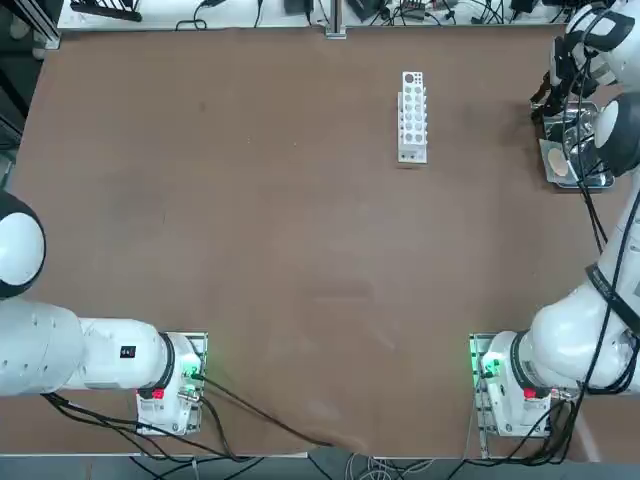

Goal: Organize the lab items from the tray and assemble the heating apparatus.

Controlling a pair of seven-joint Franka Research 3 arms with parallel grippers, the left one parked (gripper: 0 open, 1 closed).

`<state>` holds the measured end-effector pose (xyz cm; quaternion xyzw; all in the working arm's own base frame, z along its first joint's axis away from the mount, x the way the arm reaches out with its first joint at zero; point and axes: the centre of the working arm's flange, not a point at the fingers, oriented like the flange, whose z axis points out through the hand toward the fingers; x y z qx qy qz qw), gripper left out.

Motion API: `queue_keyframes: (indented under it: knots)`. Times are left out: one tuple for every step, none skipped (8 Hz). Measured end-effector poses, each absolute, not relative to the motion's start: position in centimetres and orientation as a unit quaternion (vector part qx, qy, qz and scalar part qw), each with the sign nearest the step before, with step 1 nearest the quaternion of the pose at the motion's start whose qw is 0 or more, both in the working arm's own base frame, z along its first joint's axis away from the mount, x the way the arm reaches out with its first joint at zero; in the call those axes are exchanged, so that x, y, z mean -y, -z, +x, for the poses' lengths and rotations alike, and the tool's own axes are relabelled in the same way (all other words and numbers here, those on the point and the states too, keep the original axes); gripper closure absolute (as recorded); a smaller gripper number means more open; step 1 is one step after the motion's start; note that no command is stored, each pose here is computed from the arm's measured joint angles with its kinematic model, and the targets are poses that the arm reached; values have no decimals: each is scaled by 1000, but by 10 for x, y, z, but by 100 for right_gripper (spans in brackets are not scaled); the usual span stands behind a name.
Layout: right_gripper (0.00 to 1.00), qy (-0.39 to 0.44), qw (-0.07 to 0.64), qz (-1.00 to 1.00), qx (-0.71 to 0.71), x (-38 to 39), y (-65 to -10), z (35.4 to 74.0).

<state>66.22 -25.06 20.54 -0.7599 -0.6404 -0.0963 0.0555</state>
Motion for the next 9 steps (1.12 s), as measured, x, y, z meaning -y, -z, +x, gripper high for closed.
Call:
queue_keyframes:
  knots:
    - [61, 95, 55, -758, 642, 250, -205, 662]
    - [69, 94, 55, -757, 644, 249, -205, 663]
    - [73, 94, 55, -755, 647, 248, -205, 663]
    - [75, 93, 54, -752, 650, 247, -206, 664]
    - [78, 91, 51, -749, 655, 247, -207, 665]
    - [78, 91, 47, -745, 660, 246, -211, 668]
    - [78, 94, 41, -740, 665, 243, -217, 673]
    - [78, 100, 32, -734, 671, 237, -228, 682]
    - [78, 107, 24, -727, 678, 227, -242, 692]
